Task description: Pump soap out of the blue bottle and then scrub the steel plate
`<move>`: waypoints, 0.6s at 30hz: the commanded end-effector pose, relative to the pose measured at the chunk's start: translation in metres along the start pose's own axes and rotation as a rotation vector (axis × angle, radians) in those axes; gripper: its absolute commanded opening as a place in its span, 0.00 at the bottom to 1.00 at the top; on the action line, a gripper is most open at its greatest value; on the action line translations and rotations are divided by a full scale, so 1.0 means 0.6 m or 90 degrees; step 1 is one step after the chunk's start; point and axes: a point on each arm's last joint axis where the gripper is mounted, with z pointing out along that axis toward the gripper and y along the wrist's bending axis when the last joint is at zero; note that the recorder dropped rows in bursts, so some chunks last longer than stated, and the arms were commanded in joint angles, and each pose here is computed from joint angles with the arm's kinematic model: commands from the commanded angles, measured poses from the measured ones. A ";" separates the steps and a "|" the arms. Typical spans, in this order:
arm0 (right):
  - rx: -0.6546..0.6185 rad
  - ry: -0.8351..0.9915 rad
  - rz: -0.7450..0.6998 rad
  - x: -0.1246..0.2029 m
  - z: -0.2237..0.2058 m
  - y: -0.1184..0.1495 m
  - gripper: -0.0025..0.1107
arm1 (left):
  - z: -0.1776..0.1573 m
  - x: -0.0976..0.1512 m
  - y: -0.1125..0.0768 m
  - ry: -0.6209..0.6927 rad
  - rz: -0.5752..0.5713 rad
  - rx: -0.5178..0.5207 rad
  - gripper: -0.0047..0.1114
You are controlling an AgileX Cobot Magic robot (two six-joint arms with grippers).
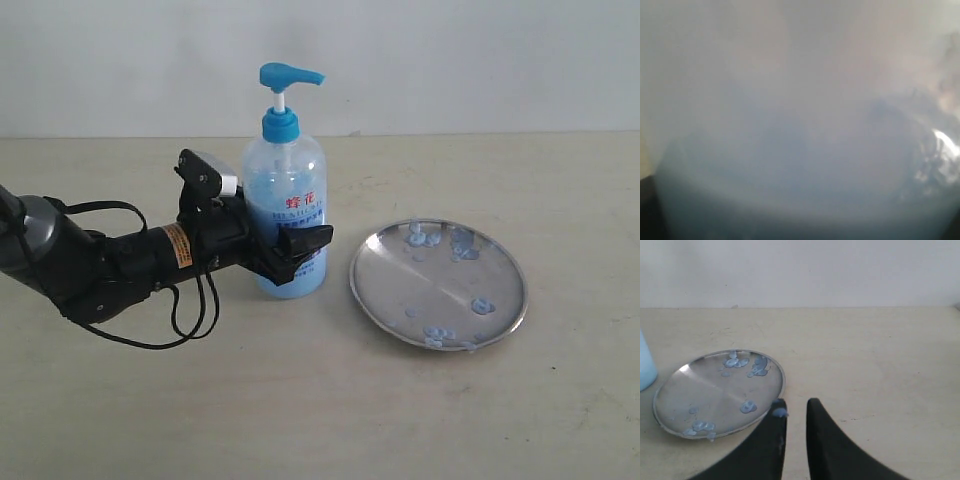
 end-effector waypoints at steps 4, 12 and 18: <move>-0.001 -0.013 -0.001 -0.003 -0.001 0.000 0.07 | 0.002 0.000 0.001 0.007 0.003 -0.005 0.08; -0.001 -0.013 -0.001 -0.003 -0.001 0.000 0.07 | 0.002 0.001 0.001 0.009 0.003 -0.005 0.08; 0.001 -0.030 -0.001 -0.007 -0.001 0.000 0.07 | 0.001 0.014 0.000 0.063 0.017 0.000 0.08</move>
